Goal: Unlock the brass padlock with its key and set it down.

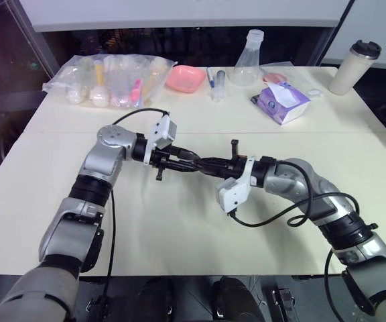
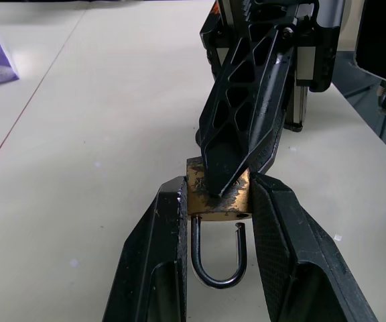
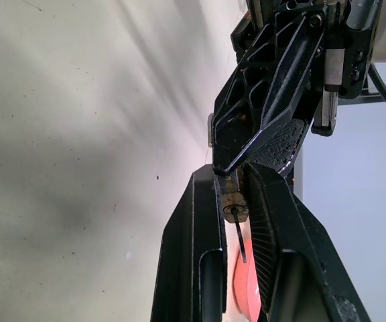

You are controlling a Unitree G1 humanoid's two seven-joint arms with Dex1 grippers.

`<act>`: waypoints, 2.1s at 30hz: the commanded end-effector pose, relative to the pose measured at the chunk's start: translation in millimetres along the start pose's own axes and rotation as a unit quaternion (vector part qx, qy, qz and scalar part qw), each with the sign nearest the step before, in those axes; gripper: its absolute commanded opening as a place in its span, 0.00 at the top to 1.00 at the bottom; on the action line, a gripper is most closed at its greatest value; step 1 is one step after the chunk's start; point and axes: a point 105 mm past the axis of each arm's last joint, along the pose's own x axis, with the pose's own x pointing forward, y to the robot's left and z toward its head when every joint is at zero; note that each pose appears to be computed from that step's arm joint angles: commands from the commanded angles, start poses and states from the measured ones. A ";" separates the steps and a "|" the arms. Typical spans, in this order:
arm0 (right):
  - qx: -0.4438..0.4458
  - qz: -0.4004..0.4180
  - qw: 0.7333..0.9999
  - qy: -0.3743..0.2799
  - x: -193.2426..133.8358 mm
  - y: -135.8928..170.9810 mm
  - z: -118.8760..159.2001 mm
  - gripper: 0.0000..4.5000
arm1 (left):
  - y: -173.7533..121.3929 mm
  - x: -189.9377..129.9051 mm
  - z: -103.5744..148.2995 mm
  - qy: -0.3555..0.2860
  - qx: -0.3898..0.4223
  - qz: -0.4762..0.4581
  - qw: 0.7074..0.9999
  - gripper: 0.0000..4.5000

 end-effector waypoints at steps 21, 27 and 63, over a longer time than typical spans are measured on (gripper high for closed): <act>-0.002 -0.041 0.999 0.000 -1.1 -22.3 -2.0 1.00 | 5.7 -48.3 38.3 -0.033 0.003 0.071 0.997 0.01; 0.000 -0.040 0.999 0.002 0.2 -22.6 -3.2 1.00 | -1.4 -38.7 32.6 -0.028 0.000 0.059 0.998 0.40; 0.000 -0.034 0.999 -0.002 2.0 -22.1 -0.3 1.00 | 24.7 -33.8 -14.2 0.023 0.020 0.141 0.990 0.99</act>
